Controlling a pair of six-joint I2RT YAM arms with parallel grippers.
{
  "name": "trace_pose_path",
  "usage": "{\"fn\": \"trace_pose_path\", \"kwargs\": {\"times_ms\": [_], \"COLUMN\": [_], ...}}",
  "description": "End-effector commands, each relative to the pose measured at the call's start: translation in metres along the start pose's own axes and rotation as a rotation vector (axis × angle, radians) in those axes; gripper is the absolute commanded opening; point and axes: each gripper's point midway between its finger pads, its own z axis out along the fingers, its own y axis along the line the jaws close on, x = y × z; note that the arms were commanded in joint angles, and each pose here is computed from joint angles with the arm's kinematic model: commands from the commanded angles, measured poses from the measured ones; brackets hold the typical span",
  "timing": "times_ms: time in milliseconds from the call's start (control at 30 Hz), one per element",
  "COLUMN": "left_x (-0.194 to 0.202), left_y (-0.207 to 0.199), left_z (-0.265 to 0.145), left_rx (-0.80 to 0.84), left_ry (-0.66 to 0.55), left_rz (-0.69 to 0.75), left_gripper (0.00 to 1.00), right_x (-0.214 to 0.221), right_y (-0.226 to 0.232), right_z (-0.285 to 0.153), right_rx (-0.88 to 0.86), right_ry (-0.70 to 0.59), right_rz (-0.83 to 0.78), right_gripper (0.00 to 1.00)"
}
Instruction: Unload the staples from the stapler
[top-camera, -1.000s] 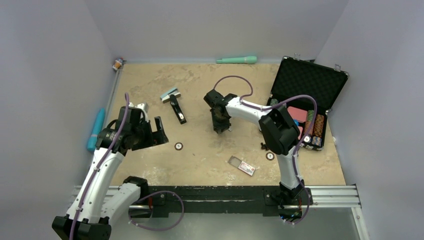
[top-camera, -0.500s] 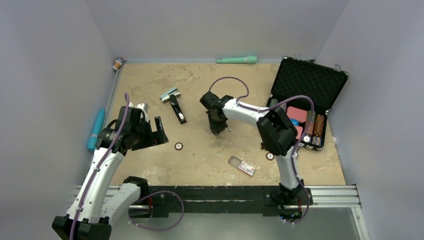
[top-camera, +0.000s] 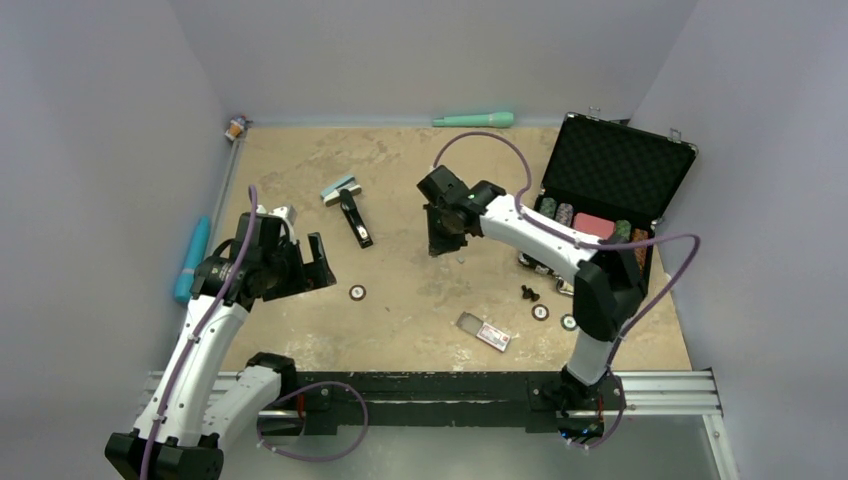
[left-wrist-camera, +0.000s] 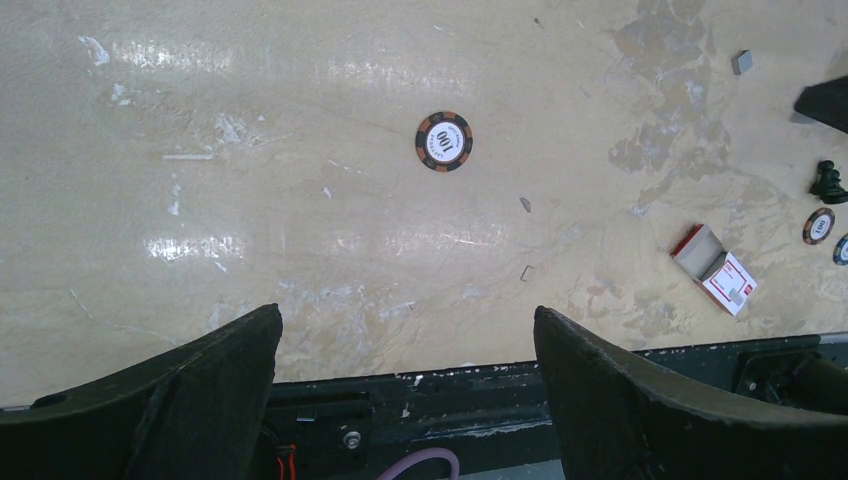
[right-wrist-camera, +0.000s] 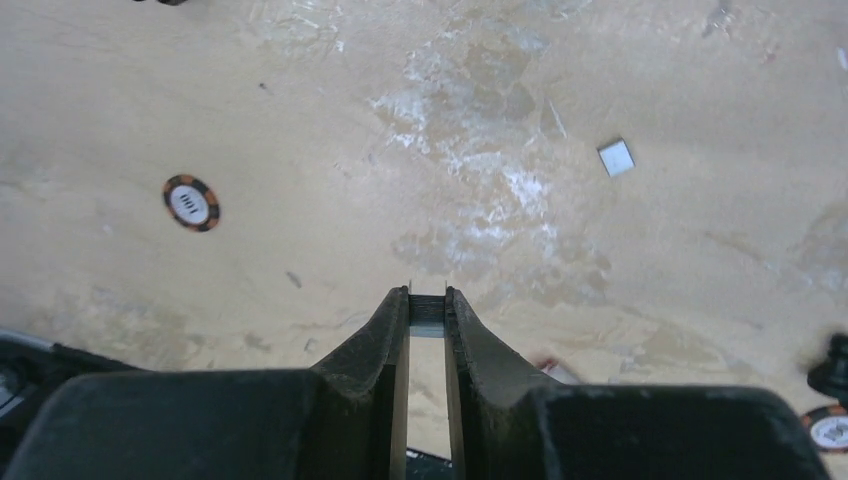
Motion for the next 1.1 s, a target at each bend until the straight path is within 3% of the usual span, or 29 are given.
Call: {"fn": "trace_pose_path", "kwargs": {"times_ms": [0,333,800,1067], "left_x": [-0.006,-0.006,-0.004,-0.004], "left_y": [0.001,0.0,-0.001,-0.003], "left_z": [0.0,0.002,0.004,0.004], "left_rx": [-0.002,0.004,0.007,0.016], "left_ry": [-0.03,-0.017,-0.003,-0.003], "left_rz": [-0.011,-0.01,-0.009,-0.006], "left_gripper": [0.99,0.98,0.95,0.95], "right_x": [0.012,0.052,0.113,0.133], "right_y": [-0.007,-0.025,-0.058,-0.059], "right_z": [-0.035,-0.058,-0.029,-0.023], "right_rx": [-0.012,-0.056,0.065,0.035], "right_ry": [-0.011,0.011,0.176,0.231], "right_rz": [0.117,0.216,0.301,0.32], "right_gripper": [0.04,0.0,0.0,0.0]}}
